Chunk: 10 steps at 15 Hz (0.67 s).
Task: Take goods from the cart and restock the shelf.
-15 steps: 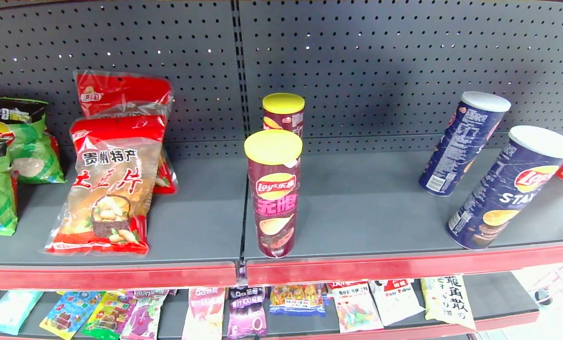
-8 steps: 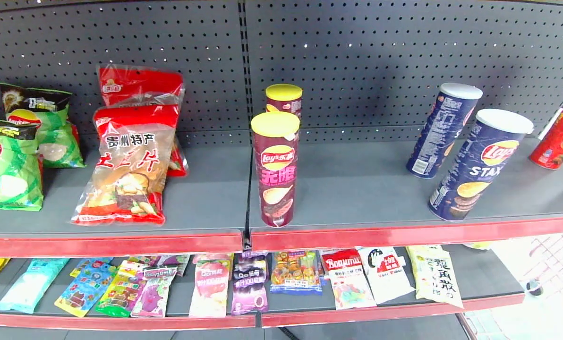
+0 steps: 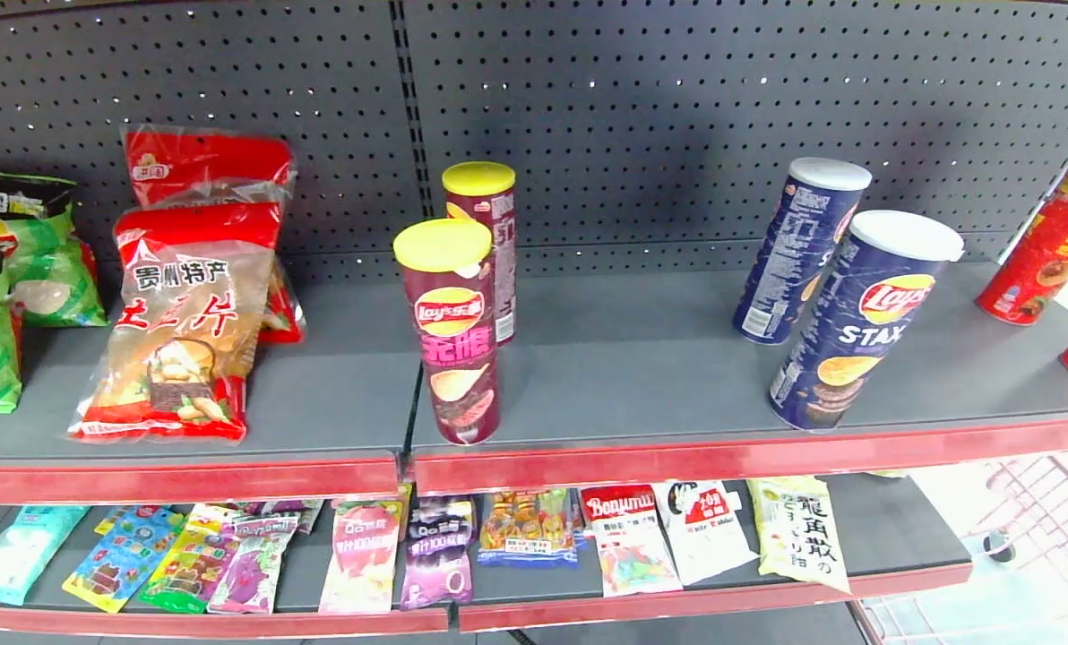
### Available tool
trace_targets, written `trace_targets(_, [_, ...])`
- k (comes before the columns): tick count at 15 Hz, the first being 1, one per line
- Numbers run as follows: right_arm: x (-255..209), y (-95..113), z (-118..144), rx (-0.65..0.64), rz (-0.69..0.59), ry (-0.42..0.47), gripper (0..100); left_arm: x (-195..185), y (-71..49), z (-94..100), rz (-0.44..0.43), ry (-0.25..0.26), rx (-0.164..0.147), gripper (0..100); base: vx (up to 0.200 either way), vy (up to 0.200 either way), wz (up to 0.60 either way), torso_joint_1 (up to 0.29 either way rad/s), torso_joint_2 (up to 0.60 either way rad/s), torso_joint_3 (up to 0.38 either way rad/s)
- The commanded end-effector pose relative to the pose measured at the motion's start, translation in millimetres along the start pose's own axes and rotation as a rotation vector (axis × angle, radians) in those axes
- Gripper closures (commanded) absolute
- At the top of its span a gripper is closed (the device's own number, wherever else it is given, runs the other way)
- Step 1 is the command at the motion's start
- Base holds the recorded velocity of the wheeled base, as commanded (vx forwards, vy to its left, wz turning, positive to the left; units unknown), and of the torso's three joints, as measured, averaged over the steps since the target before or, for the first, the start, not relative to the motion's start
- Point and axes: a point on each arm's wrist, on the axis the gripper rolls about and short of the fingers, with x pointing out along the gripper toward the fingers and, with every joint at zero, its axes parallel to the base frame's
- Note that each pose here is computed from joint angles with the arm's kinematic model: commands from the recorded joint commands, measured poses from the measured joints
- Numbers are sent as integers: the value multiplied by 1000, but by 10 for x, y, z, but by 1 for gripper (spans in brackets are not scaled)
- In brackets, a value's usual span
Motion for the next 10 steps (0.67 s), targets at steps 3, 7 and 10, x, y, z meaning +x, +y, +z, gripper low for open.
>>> trace_targets(3, [0,0,0,0,0,-1,0,0,0,0,0,-1,0,0,0,-200,0,4,1,1])
trace_targets(7, [0,0,0,0,0,-1,0,0,0,0,0,-1,0,0,0,-200,0,-1,1,6])
trace_targets(10, [0,0,0,0,0,-1,0,0,0,0,0,-1,0,0,0,-200,0,1,2,2])
